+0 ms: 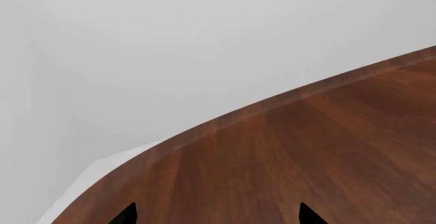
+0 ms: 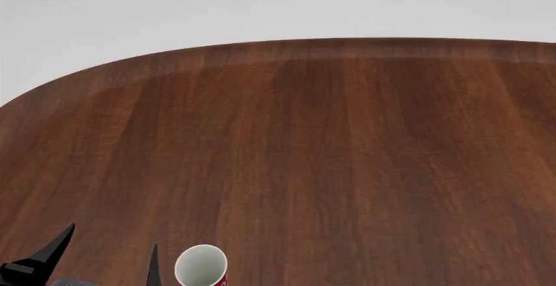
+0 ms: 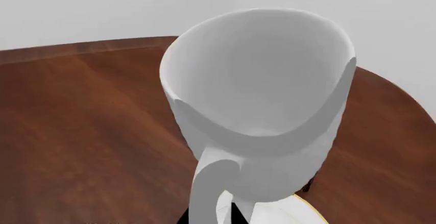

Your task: Put the white mug on the plate.

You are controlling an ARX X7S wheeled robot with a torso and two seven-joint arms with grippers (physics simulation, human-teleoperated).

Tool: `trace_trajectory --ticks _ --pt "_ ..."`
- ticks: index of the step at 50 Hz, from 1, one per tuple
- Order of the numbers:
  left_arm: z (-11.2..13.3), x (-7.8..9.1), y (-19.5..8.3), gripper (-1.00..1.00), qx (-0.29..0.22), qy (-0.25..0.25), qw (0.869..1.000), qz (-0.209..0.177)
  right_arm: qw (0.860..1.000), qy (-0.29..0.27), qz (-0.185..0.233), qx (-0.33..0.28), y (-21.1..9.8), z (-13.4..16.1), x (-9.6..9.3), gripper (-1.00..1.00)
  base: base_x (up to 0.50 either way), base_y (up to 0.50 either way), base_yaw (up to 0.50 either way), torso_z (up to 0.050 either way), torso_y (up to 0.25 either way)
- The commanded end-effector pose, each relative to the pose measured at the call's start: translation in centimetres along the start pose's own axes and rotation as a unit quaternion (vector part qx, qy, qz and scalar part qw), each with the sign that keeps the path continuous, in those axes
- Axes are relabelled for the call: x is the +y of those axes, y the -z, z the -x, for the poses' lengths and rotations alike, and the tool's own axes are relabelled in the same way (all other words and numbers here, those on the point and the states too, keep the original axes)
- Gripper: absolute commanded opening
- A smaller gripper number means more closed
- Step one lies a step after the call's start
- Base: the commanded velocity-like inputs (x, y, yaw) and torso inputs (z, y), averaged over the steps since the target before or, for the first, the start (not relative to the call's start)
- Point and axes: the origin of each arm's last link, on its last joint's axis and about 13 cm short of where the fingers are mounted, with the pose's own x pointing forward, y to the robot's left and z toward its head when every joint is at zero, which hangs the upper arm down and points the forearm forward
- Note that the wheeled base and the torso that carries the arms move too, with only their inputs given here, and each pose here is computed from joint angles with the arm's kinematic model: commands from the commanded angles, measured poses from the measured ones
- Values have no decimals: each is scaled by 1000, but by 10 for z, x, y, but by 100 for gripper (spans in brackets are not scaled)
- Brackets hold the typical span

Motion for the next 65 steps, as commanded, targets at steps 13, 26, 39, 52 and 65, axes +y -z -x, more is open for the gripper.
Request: trace_trajectory --ticks 13,26,39,52,65 --pt "1 -2 -2 100 0 4 1000 -7 999 31 -25 9 16 -4 -14 -100 0 0 0 0 0" --pt "3 -4 -5 100 -2 8 1000 -11 998 24 -60 27 25 -6 -13 -100 0 0 0 0 1" --pt "4 -4 -8 100 -4 9 1000 -12 997 14 -65 33 29 -6 -8 -100 0 0 0 0 0" --pt "5 -4 -9 100 -5 11 1000 -13 996 14 -70 47 39 -11 -7 -100 0 0 0 0 0" --pt "5 -6 -12 100 -8 14 1000 -15 995 19 -76 59 48 -14 -7 -100 0 0 0 0 0"
